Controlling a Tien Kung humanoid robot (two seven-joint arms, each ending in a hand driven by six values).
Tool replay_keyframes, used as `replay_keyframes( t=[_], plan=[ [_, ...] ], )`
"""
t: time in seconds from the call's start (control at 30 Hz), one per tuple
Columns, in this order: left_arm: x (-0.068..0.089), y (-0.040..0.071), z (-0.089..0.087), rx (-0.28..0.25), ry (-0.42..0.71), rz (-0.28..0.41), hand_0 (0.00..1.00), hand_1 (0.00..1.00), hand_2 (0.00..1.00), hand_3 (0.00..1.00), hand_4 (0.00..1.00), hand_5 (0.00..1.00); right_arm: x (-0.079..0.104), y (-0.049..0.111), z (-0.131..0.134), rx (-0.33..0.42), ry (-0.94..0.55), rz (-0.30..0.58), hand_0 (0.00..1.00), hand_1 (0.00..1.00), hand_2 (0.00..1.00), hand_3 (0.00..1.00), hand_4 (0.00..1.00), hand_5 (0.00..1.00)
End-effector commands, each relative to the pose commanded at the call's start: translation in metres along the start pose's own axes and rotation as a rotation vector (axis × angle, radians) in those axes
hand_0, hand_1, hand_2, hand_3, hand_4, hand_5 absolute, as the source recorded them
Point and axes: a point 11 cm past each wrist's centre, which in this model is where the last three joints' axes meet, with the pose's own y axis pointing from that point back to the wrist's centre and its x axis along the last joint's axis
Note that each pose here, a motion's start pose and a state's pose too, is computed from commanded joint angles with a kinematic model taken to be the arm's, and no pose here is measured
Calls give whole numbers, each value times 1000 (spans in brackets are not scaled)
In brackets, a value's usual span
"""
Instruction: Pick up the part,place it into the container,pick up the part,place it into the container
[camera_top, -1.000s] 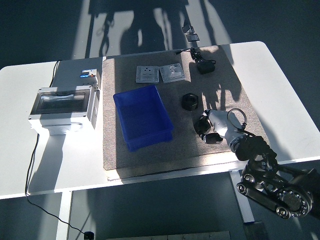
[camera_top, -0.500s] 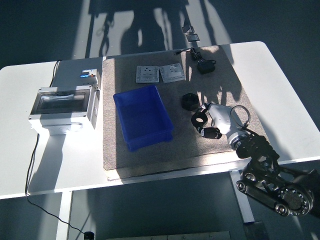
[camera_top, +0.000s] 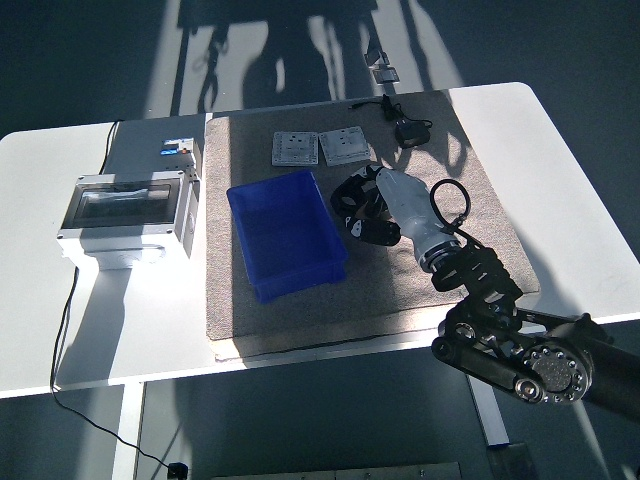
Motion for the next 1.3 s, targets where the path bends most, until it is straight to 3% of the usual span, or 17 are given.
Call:
replay_keyframes(
  t=[0.13,0.23,0.27,0.43,0.47,0.63,0.67,0.83,0.87,1.0,1.13,1.3],
  plan=[
    [2,0,2,-5,4,5,688,650,630,562,443,547,-13,-3,-27,111,95,-65,467,384,597,655,463,2],
    [3,0,3,-7,7,9,688,650,630,562,443,547,-23,-5,-30,119,158,-125,467,384,597,655,463,2],
    [3,0,3,-8,8,9,688,650,629,561,440,549,-25,-5,-29,114,170,-139,700,729,773,669,580,41],
    [4,0,4,-11,12,14,688,650,629,561,440,549,-30,-7,-27,104,204,-169,700,729,773,669,580,41],
    [5,0,4,-11,12,14,687,650,626,558,438,548,-29,-7,-27,104,208,-169,972,995,986,894,689,132],
    [6,0,5,-13,11,19,687,650,626,558,438,548,-27,-9,-28,107,232,-175,972,995,986,894,689,132],
    [7,0,5,-13,11,20,687,649,621,553,435,544,-27,-10,-29,109,235,-174,998,998,998,937,853,279],
    [8,0,6,-14,9,22,687,649,621,553,435,544,-17,-14,-26,86,248,-141,998,998,998,937,853,279],
    [7,0,6,-15,9,22,686,649,620,553,436,546,-11,-16,-23,70,238,-113,998,998,998,943,893,323],
    [7,0,6,-15,12,23,686,649,620,553,436,546,18,-27,0,-24,200,6,998,998,998,943,893,323],
    [8,0,7,-19,12,25,686,648,619,551,434,544,39,-41,28,-128,144,72,998,985,998,931,905,328],
    [9,0,9,-25,18,31,686,648,616,551,431,539,34,-50,55,-221,131,38,975,954,985,922,900,326]
  ],
)
